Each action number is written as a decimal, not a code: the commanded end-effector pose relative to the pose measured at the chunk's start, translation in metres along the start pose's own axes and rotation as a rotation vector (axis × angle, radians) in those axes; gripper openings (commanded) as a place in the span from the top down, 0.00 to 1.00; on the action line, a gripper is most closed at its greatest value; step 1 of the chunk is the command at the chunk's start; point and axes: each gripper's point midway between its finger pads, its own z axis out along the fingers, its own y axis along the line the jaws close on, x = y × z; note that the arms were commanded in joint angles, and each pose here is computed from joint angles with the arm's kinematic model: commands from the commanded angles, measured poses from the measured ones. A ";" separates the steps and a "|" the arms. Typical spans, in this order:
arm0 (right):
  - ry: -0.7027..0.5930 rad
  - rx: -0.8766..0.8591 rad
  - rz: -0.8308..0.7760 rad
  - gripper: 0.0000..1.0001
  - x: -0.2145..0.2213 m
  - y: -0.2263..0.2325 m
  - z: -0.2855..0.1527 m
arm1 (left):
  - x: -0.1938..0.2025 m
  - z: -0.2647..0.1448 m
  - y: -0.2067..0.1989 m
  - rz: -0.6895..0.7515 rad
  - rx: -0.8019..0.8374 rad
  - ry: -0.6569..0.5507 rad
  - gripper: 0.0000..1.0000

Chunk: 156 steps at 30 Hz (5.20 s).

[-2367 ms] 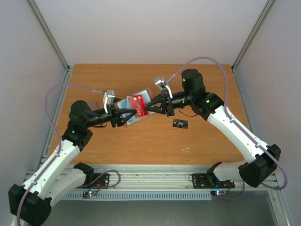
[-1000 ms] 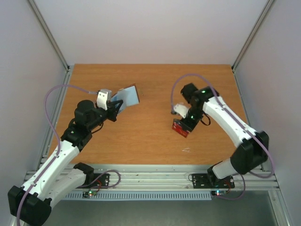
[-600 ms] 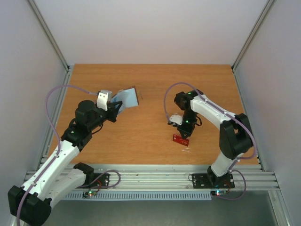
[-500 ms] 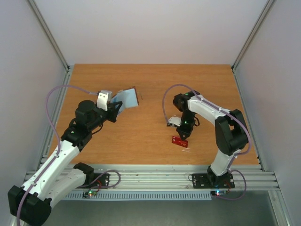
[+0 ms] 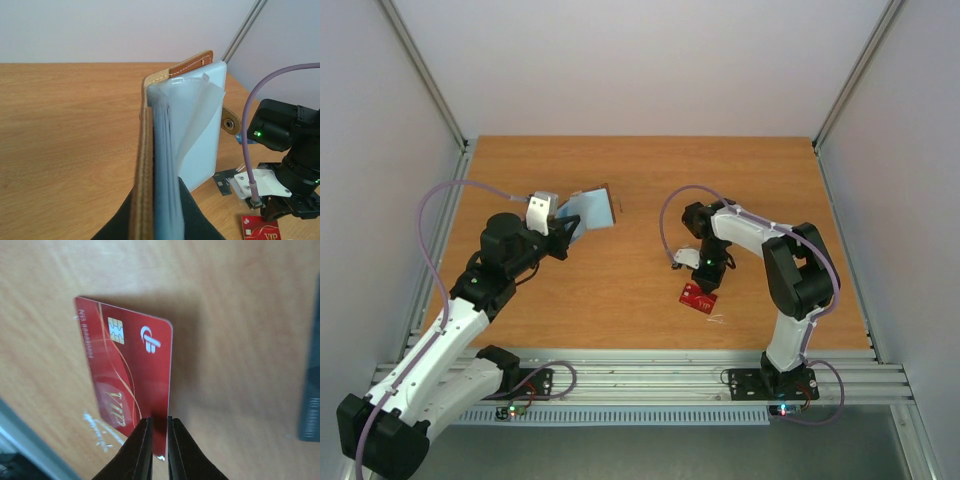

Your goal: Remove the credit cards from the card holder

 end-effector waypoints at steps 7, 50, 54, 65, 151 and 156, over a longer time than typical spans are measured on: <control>-0.051 0.209 -0.085 0.74 -0.012 -0.030 -0.017 | -0.012 -0.001 -0.003 -0.007 0.016 -0.049 1.00; -1.326 0.239 0.450 0.45 -0.231 0.123 -0.304 | -0.037 -0.021 -0.079 0.086 0.432 -0.152 1.00; -1.304 0.231 0.437 0.69 -0.236 0.125 -0.300 | -0.038 -0.021 -0.078 0.086 0.427 -0.156 1.00; -1.364 0.136 0.320 0.99 -0.219 0.139 -0.319 | -0.038 -0.025 -0.085 0.071 0.475 -0.156 0.99; -1.323 -0.540 0.134 0.57 -0.238 0.158 -0.270 | 0.028 -0.013 0.006 0.249 -0.057 0.438 1.00; -1.336 -0.460 0.137 0.57 -0.224 0.146 -0.276 | -0.003 -0.021 -0.048 0.028 0.214 0.281 1.00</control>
